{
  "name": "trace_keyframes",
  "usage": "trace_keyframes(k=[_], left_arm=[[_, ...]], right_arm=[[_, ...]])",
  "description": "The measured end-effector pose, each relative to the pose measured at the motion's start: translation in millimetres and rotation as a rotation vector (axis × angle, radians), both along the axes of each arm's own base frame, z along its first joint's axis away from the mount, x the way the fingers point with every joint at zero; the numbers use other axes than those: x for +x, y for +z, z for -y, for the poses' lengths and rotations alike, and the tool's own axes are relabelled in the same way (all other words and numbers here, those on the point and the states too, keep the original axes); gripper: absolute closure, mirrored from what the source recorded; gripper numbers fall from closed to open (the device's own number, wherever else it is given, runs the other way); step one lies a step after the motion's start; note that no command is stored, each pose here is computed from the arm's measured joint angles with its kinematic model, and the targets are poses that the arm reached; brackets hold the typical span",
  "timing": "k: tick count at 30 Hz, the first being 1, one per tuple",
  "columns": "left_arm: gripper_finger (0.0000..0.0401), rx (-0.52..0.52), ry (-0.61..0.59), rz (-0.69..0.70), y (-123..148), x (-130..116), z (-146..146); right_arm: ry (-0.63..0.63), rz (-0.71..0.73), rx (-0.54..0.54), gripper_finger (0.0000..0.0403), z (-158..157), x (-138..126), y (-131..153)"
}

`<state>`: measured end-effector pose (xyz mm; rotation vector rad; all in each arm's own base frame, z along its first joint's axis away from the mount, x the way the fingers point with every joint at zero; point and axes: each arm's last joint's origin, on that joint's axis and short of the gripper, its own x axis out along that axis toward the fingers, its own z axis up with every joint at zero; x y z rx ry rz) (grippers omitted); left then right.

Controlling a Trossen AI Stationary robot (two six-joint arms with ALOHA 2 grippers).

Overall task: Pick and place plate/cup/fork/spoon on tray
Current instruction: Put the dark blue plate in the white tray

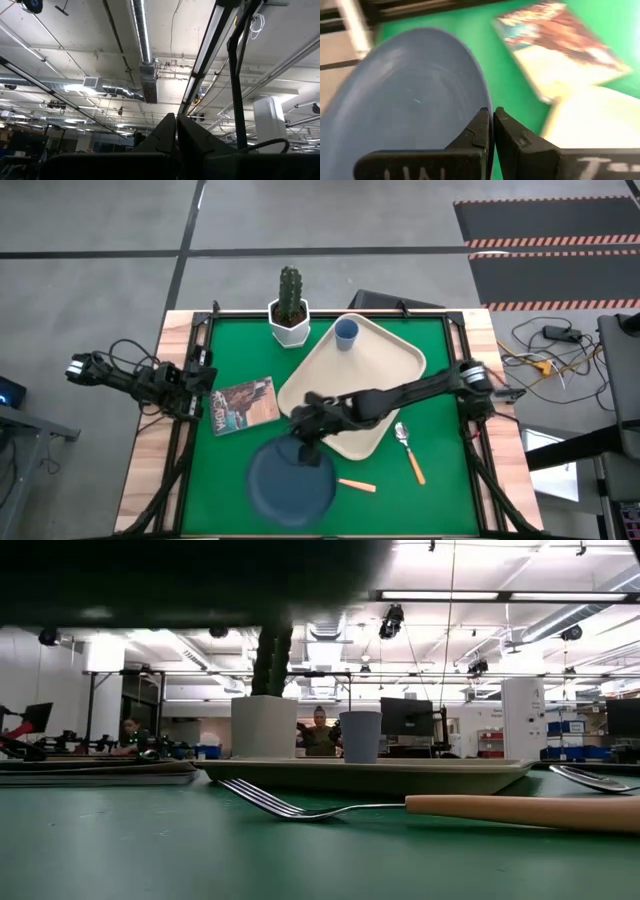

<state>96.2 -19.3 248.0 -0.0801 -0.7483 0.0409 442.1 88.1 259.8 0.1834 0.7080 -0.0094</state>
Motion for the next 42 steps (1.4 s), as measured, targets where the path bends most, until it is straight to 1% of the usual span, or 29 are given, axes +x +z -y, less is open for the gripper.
trace_keyframes(k=[3, 13, 18, 23, 30, 40, 42], left_arm=[[0.0401, 0.000, 0.000, 0.000, 0.0, 0.0, 0.0], [0.0401, 0.001, 0.001, 0.000, 0.0, 0.0, 0.0], [0.0401, 0.002, 0.002, 0.001, 0.1, -0.1, 0.0], [0.0401, 0.001, 0.002, 0.002, 0.3, -0.3, -0.1], [0.0401, 0.001, 0.002, 0.004, 0.4, -0.6, -0.1], [0.0401, 0.000, 0.003, 0.008, 1.0, -0.9, -0.3], [0.0401, -0.001, 0.003, 0.012, 1.3, -1.4, -0.4]], right_arm=[[-0.108, 0.008, -0.022, 0.0394, 14.9, -24.0, -1.6], [-0.370, 0.073, 0.083, 0.0394, 88.6, -102.3, -13.3], [-0.524, 0.049, 0.119, 0.0394, 121.9, -138.8, -39.0], [-0.648, 0.051, 0.147, 0.0394, 146.1, -166.0, -64.7], [-0.736, 0.024, 0.145, 0.0394, 162.5, -187.4, -90.4], [-0.761, -0.057, 0.117, 0.0394, 166.4, -187.2, -111.1], [-0.764, -0.065, 0.113, 0.0388, 166.7, -186.9, -113.3]])
